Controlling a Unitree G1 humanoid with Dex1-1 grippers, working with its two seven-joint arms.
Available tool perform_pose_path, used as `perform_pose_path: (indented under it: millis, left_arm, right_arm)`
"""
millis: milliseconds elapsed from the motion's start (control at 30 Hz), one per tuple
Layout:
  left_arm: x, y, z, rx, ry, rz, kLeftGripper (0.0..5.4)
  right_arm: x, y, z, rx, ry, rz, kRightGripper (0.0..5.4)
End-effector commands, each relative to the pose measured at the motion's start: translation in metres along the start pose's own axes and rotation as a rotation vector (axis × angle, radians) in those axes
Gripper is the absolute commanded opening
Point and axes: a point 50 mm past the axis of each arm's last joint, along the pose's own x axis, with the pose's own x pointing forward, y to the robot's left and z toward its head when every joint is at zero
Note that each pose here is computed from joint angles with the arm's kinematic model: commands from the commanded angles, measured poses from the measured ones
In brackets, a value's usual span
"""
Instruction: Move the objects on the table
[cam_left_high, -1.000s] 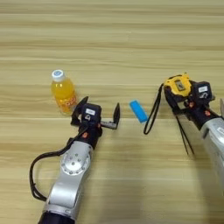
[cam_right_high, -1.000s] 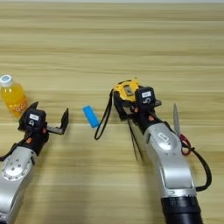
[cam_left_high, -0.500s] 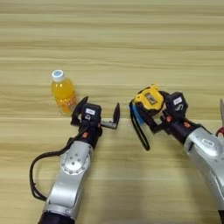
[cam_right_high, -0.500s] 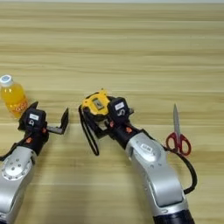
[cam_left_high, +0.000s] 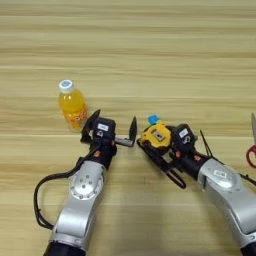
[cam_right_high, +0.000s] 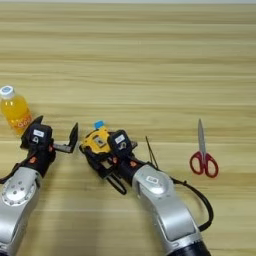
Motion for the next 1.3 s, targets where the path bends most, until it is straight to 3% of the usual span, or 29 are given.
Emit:
perform_pose_path:
  millis: [33,300,1300]
  left_arm:
    - [0.000,-0.001,0.001,0.007,-0.005,0.007,5.40]
    - [0.000,-0.001,0.001,0.008,-0.004,0.002,5.40]
    - [0.001,-0.006,0.000,0.007,0.000,-0.002,5.40]
  right_arm:
    - [0.003,0.002,-0.005,-0.024,0.008,0.017,4.28]
    - [0.009,0.006,-0.019,-0.052,0.052,0.039,4.28]
    - [0.033,0.017,-0.017,-0.065,0.053,0.114,4.28]
